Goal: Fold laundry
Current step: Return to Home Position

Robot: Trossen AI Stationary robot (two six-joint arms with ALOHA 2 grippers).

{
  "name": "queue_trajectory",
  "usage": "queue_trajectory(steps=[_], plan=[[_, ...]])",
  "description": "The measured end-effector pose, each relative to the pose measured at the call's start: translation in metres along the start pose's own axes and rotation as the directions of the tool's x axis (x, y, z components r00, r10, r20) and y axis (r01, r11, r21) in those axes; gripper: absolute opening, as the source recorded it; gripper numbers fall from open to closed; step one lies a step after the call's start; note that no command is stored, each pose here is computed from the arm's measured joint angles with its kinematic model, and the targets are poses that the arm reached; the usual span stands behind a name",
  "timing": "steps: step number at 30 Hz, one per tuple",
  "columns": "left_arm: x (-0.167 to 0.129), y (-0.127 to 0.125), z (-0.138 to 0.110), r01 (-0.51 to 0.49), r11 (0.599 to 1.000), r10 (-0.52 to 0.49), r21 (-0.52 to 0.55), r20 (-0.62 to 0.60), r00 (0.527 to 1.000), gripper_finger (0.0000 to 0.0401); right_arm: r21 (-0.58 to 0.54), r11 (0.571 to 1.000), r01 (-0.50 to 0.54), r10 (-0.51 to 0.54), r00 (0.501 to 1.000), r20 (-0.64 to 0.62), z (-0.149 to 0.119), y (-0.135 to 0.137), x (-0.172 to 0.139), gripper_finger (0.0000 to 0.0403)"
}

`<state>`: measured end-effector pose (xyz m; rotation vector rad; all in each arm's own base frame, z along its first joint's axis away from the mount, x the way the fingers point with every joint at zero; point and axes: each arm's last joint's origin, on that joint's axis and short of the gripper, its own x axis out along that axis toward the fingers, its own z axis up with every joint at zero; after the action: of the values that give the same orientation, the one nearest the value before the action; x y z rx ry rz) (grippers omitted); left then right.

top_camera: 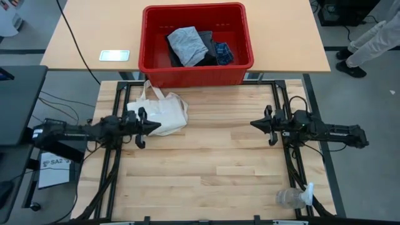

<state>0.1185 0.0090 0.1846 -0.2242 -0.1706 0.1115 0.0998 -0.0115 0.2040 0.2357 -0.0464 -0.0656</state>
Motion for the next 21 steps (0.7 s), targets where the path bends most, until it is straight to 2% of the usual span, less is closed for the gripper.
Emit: queue_trajectory(steps=[3,7,9,12,17,21], plan=[[0.002,0.007,-0.001,0.038,0.999,-0.038,0.012,-0.03,0.999,0.0001,0.001,1.0,0.002,-0.002,0.999,0.034,-0.004,0.001,0.001,0.0],[0.001,0.012,0.006,0.066,0.997,-0.066,0.037,0.017,0.998,0.0001,0.016,1.0,0.027,-0.029,0.991,0.134,-0.021,-0.002,0.004,0.0],[-0.001,0.014,0.008,0.059,0.997,-0.06,0.043,0.029,0.998,0.0001,0.037,0.998,0.043,-0.045,0.997,0.061,-0.027,-0.002,0.005,0.0],[-0.002,0.015,0.004,0.046,0.997,-0.046,0.061,-0.001,0.999,0.0001,0.059,0.998,0.012,-0.01,0.999,-0.034,-0.032,-0.001,0.004,0.0],[-0.003,0.017,-0.007,0.028,0.997,-0.02,0.07,-0.115,0.993,0.0,0.051,0.999,-0.005,0.006,1.0,-0.025,-0.03,0.0,0.003,0.0],[-0.003,0.015,-0.009,0.052,0.994,-0.039,0.092,-0.13,0.991,0.0,0.051,0.999,-0.005,0.008,0.998,-0.068,-0.033,-0.001,0.003,0.0]])
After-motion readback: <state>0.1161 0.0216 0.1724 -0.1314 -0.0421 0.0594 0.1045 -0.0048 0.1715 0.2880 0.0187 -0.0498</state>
